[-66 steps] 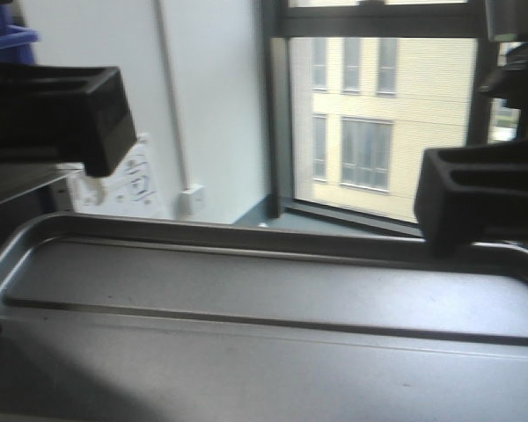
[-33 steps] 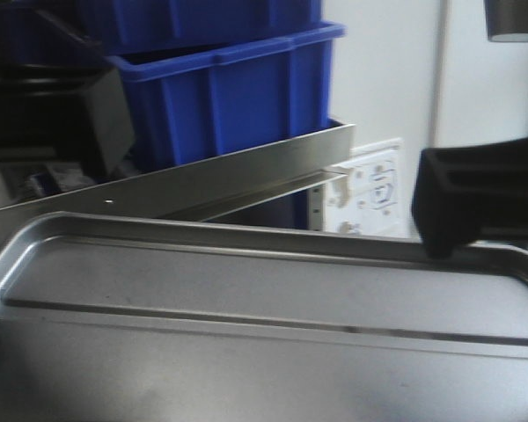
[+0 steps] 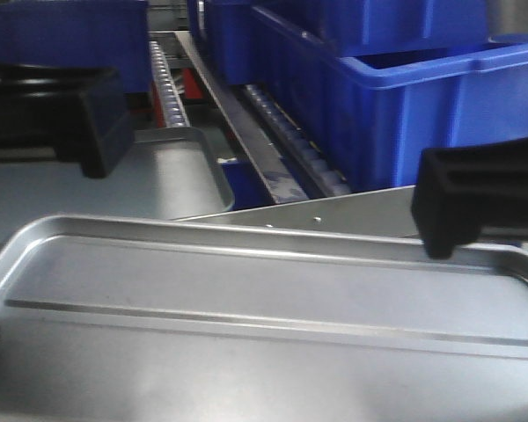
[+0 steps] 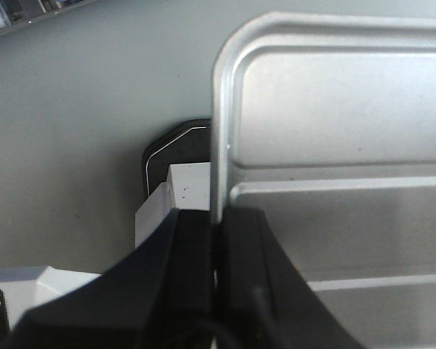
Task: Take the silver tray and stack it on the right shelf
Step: 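Carry the tray with both grippers over the grey tray on the shelf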
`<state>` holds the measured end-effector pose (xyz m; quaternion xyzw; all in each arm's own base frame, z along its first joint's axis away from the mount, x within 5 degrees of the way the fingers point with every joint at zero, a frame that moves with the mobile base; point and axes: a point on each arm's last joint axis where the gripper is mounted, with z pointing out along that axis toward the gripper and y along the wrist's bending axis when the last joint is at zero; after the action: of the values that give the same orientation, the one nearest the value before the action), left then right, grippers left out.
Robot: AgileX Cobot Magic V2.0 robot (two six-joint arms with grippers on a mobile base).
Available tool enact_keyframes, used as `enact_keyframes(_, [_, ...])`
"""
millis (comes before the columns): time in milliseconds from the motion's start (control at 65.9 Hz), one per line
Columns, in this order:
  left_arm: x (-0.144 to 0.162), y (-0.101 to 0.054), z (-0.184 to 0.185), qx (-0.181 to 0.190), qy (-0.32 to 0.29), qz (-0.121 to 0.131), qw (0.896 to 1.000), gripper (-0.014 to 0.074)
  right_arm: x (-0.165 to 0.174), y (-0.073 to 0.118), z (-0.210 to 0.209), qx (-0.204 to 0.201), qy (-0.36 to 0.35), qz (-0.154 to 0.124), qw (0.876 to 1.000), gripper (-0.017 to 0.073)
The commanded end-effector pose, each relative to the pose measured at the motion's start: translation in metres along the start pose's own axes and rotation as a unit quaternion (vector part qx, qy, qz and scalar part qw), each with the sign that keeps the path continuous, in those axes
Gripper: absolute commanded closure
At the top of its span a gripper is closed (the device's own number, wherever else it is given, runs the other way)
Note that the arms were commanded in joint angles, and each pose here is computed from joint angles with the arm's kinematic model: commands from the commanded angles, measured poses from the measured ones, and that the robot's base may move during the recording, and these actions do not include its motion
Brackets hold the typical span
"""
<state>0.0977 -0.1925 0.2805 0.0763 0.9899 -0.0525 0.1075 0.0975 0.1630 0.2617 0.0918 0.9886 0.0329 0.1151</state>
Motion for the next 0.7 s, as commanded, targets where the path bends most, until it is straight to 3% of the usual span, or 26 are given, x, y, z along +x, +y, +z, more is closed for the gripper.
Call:
enact_keyframes(0, [0.0055,0.0154,-0.0124,-0.066,0.022,0.006,0.998,0.0685,-0.0053,-0.0135,-0.0103,0.058,-0.018,0.0,0.998,0.0487])
enact_keyframes(683, [0.0055,0.0154,-0.0124,-0.066,0.022,0.006,0.998,0.0685,-0.0053,-0.0135,-0.0103,0.058,-0.018,0.0,0.998,0.0487])
